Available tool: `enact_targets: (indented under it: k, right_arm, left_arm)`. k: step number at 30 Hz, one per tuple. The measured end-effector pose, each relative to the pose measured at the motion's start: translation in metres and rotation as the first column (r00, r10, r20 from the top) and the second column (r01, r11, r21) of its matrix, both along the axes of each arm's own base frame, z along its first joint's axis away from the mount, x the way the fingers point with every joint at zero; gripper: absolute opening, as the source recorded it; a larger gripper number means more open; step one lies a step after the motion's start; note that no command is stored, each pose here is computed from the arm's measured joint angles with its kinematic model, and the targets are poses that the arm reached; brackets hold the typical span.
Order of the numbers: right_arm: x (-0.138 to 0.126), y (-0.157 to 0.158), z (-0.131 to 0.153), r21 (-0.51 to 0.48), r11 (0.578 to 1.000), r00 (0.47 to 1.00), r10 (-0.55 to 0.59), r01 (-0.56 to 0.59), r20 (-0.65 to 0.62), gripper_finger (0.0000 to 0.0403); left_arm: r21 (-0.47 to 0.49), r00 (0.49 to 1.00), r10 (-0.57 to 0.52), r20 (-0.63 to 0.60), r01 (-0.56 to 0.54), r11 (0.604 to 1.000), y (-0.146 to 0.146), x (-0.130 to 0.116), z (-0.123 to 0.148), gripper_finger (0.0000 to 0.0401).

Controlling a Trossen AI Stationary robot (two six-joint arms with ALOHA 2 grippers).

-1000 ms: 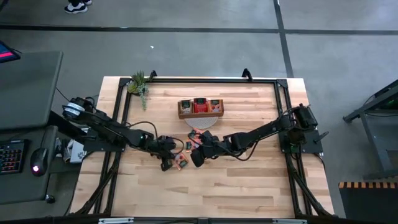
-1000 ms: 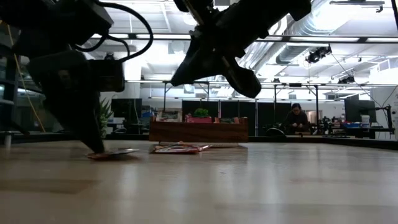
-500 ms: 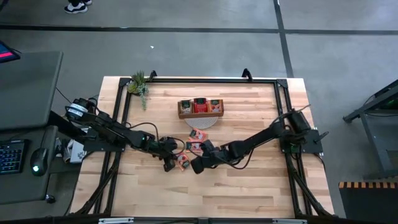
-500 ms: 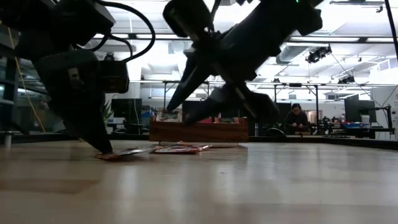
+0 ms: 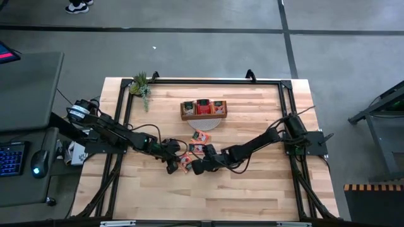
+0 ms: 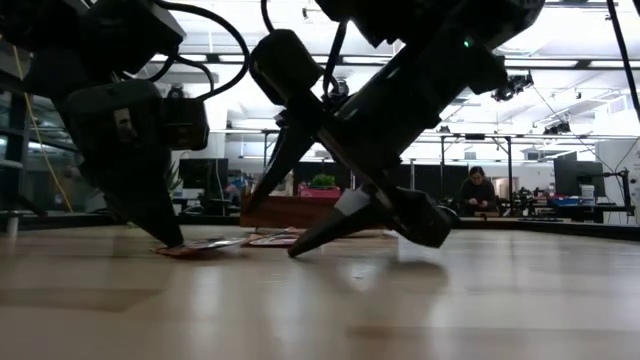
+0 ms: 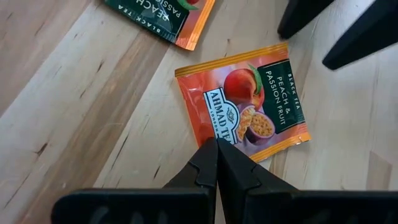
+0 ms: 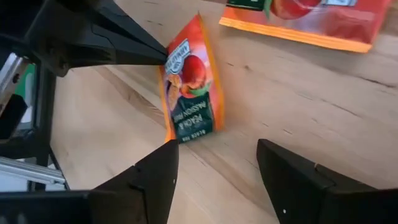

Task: Pick & Place Tea
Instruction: Put the orange tea bag in the right section of the wooden organizer

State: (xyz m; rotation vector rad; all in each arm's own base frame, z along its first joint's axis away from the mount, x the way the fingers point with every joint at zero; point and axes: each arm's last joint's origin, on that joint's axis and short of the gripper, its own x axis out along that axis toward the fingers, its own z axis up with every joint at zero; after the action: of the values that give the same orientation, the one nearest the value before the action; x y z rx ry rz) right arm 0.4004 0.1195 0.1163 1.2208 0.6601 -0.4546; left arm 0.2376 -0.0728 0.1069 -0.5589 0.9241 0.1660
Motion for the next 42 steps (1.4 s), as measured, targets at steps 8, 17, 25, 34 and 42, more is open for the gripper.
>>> enact_targets:
  k: [8,17,25,34,42]
  right_arm:
    - [0.007,-0.014,-0.003,0.017,0.999,0.999,-0.034,0.033,0.023,0.0216]
    - [0.013,-0.034,-0.002,-0.005,0.998,0.997,-0.067,0.068,0.041,0.0202]
    - [0.011,-0.023,-0.003,0.003,1.000,0.999,0.004,-0.004,0.036,0.0157]
    - [0.006,-0.011,-0.004,-0.009,1.000,0.999,-0.023,0.023,0.027,0.0153]
    - [0.008,-0.016,-0.003,-0.004,0.999,0.999,-0.033,0.033,0.039,0.0153]
  left_arm:
    - [-0.008,0.999,0.003,0.036,-0.002,1.000,-0.001,0.003,0.002,0.0000]
    - [-0.017,0.999,0.016,0.043,-0.015,1.000,-0.001,0.003,0.003,0.0000]
    - [-0.018,0.999,0.018,0.044,-0.018,1.000,-0.001,0.003,0.003,0.0000]
    - [-0.018,0.999,0.019,0.047,-0.018,1.000,-0.001,0.004,0.003,0.0000]
    - [-0.017,0.999,0.019,0.049,-0.018,1.000,-0.001,0.004,0.003,0.0000]
